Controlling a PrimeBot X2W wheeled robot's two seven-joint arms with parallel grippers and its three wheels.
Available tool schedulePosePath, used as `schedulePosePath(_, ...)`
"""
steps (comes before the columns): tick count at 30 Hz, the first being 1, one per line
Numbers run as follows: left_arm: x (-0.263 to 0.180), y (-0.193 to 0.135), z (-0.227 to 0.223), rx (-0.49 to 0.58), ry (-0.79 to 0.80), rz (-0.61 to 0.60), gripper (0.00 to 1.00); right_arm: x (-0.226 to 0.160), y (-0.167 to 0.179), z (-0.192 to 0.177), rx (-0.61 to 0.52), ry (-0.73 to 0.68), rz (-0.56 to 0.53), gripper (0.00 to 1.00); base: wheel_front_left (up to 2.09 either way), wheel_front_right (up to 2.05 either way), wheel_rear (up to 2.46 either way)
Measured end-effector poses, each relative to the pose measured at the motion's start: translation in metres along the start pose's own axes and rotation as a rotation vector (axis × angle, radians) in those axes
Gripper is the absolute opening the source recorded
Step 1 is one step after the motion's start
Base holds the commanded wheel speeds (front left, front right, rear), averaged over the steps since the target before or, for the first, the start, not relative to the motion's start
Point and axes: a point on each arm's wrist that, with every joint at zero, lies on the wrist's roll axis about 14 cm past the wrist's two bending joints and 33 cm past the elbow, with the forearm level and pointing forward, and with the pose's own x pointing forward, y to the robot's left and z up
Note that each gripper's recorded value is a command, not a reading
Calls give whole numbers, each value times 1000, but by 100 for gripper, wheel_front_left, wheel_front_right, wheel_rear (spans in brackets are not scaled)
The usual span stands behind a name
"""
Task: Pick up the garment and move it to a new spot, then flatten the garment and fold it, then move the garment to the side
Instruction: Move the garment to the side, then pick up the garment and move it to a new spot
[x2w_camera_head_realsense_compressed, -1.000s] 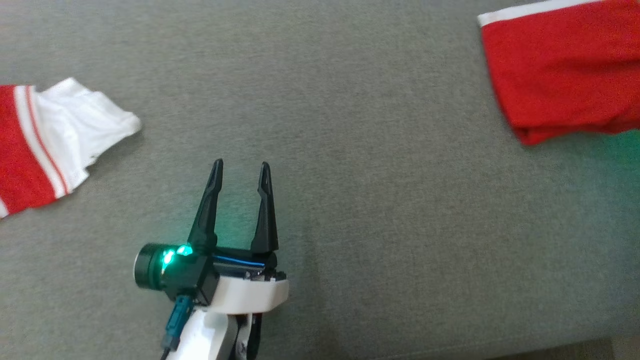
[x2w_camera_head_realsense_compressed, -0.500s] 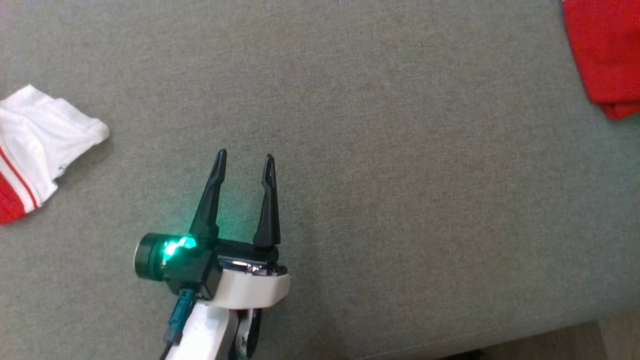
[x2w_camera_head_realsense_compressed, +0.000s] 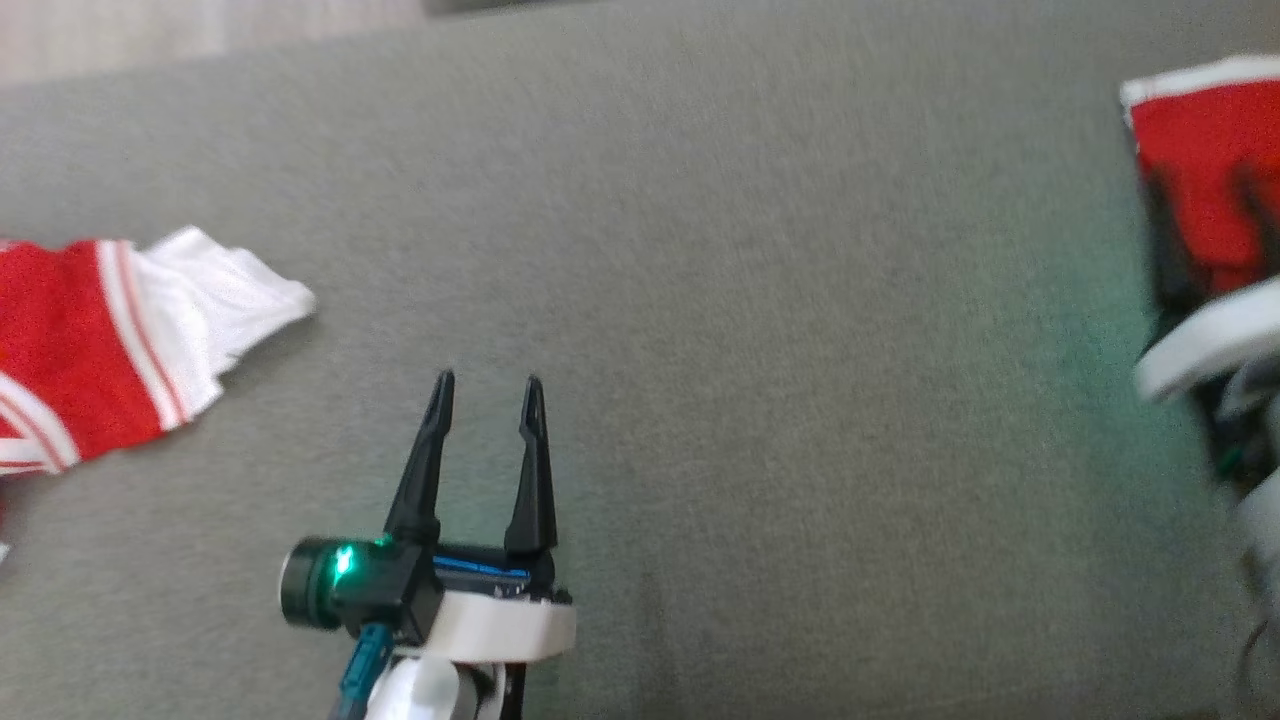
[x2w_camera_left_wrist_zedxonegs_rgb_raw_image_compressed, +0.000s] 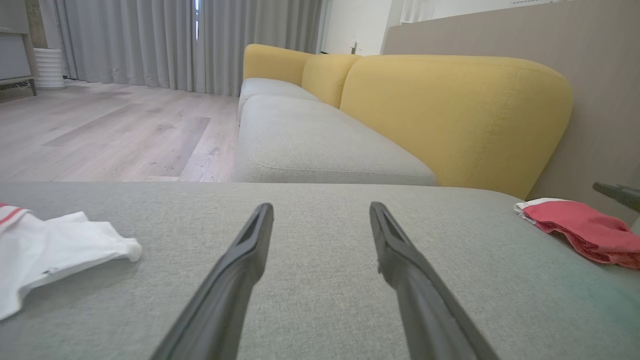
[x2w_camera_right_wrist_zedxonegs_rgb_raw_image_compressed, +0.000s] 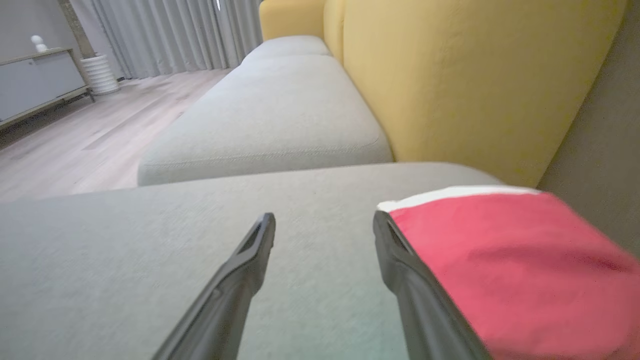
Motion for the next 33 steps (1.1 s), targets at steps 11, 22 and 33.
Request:
schedulePosePath(11,-52,14,34,28,-81,88,100,-67,115,-15,127,-80,213,100,0,0,0)
schedulePosePath(22,-103,23,62,79,-189,161,100,-145,130,1,98,-235,176,100,0,0,0)
schedulePosePath(33,-134,42,41,76,-136,229,100,-163,128,-14,96,-205,161,100,0,0,0)
